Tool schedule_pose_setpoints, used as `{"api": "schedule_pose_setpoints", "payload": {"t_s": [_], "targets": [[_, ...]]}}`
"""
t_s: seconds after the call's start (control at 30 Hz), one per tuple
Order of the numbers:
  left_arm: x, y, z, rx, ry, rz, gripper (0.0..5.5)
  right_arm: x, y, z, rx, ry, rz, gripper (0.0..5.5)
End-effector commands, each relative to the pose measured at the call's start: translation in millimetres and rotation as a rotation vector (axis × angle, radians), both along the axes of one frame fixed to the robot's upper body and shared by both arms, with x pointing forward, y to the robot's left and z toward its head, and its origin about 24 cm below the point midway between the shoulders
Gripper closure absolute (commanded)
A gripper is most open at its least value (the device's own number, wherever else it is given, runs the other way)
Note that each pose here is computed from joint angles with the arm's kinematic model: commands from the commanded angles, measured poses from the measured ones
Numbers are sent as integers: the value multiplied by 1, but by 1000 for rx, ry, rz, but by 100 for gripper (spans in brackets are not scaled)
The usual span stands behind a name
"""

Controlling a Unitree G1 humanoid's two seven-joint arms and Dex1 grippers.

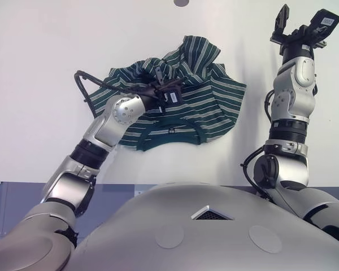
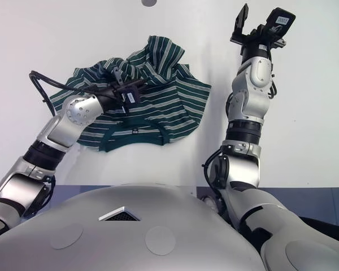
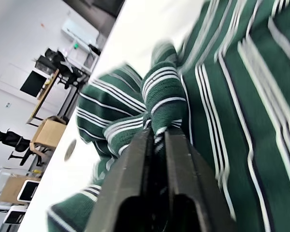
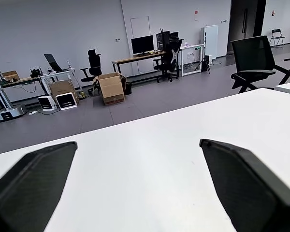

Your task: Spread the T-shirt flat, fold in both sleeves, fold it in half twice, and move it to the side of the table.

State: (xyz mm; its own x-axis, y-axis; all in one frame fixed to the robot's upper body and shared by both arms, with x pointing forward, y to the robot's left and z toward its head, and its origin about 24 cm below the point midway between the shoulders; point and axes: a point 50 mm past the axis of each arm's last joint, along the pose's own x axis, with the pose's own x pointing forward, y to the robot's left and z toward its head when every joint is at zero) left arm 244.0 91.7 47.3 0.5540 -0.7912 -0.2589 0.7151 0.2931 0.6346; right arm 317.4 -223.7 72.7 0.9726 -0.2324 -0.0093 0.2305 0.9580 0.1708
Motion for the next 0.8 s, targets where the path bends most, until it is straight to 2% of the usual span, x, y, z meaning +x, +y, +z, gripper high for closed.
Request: {"api": "schedule_pose_setpoints", "payload": {"t_s": [0.03,0.1,0.17,0.23,0.4,0.47,0.53,0.67,0.8], "targets": [[3,-5,27,-189,25,-35,453,-3,0,-7,10,10,-13,73],[-5,-9,37,-326,158,-97,415,-4,-1,-7,8,11,-18,73],[-18,-9,41,-396,354,-212,415,-4,-2,-8,4,12,-22,73],[-21,-5,47,-377,416,-287,415,-4,-3,-7,1,11,-25,73],[32,3,52,-102,211,-127,415,-3,-1,-8,3,12,-27,73],[46,3,47,120,86,-172,415,-3,2,-9,8,15,-23,73],[48,5,37,285,41,-245,415,-3,4,-10,12,19,-19,73],[47,2,26,322,90,-299,415,-5,6,-13,16,26,-23,73],[48,5,20,406,32,-323,415,-6,7,-14,23,28,-27,73]]}}
